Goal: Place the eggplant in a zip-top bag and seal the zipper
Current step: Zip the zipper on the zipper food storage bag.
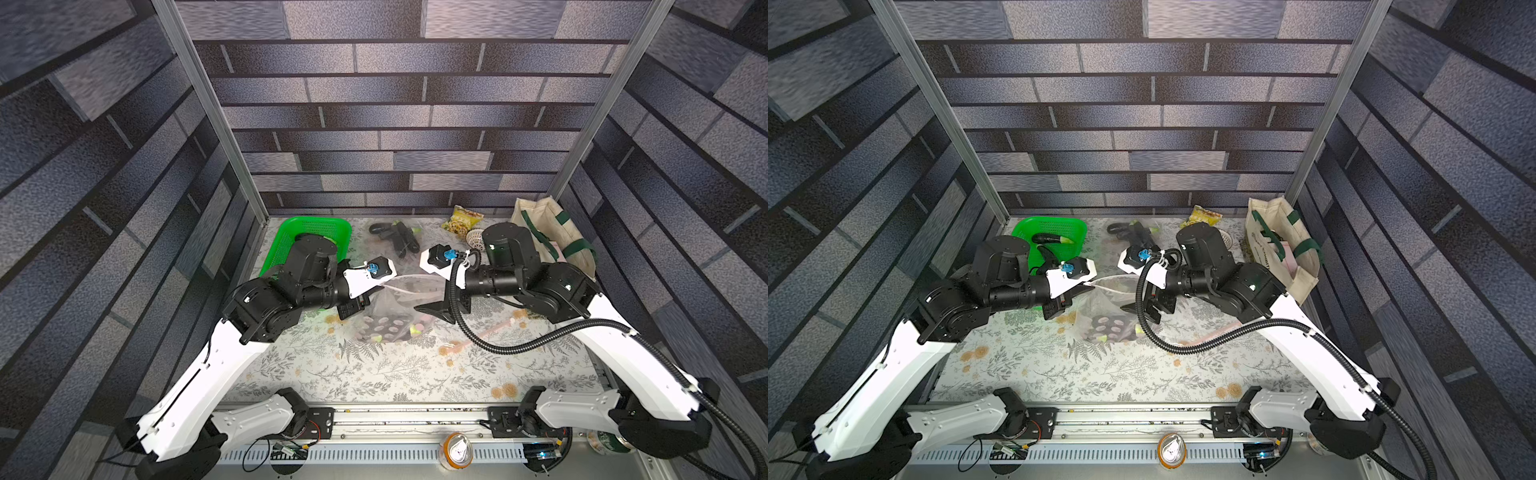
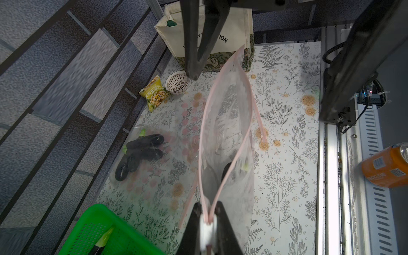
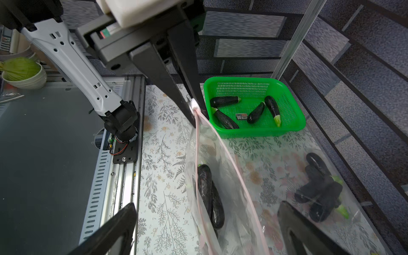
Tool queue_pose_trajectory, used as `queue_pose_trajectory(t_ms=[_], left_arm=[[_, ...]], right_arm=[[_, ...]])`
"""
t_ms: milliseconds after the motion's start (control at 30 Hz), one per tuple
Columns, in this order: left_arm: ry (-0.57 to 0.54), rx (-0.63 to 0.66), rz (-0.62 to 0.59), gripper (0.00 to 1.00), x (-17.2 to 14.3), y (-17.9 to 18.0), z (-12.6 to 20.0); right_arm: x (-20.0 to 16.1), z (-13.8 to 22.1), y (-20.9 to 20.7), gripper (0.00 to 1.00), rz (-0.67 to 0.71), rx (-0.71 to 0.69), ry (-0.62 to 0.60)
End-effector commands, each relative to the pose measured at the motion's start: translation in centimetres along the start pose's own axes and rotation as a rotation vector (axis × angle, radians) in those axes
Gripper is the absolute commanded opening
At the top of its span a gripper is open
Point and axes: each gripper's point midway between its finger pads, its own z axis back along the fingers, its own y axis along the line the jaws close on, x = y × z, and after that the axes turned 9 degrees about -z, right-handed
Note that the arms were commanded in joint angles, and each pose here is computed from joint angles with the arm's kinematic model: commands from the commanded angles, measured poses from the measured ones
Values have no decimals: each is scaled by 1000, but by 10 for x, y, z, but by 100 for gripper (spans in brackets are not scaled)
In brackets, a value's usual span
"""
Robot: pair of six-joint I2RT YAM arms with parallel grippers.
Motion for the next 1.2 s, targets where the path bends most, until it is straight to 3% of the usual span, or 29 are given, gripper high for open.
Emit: queue_pose_trajectory(t_ms=[0, 200, 300, 400, 467, 500, 533, 700, 800, 933, 1167], left_arm=[[-65, -28, 19, 11, 15, -5, 5], [-94, -19, 43, 12, 20, -3, 6], [-83, -12, 50, 12, 18, -2, 6], [-62, -4, 51, 12, 14, -2, 7], [-50, 3, 48, 14, 10, -2, 7], [-47, -1, 46, 16, 9, -4, 6], [-45, -2, 49, 20, 7, -5, 6], [-120, 15, 100, 52, 7, -7, 7], [-218, -1, 165, 58, 8, -8, 8], [-345, -17, 231, 59, 10, -6, 9], [-489, -110, 239, 57, 27, -18, 12]], right_arm=[[22, -8, 6, 100, 49, 50, -54], [15, -31, 11, 98, 45, 128, -6], [6, -35, 12, 85, 45, 144, 32], [1, -32, 9, 57, 65, 113, 53], [0, -29, 8, 29, 90, 93, 56], [0, -27, 5, 7, 100, 78, 54], [0, -26, 5, 0, 106, 69, 56], [-1, -18, 18, 0, 133, 124, 32], [-1, -16, 29, 0, 134, 179, 12], [-2, -14, 34, 0, 126, 206, 6], [0, -12, 32, 0, 112, 202, -13]])
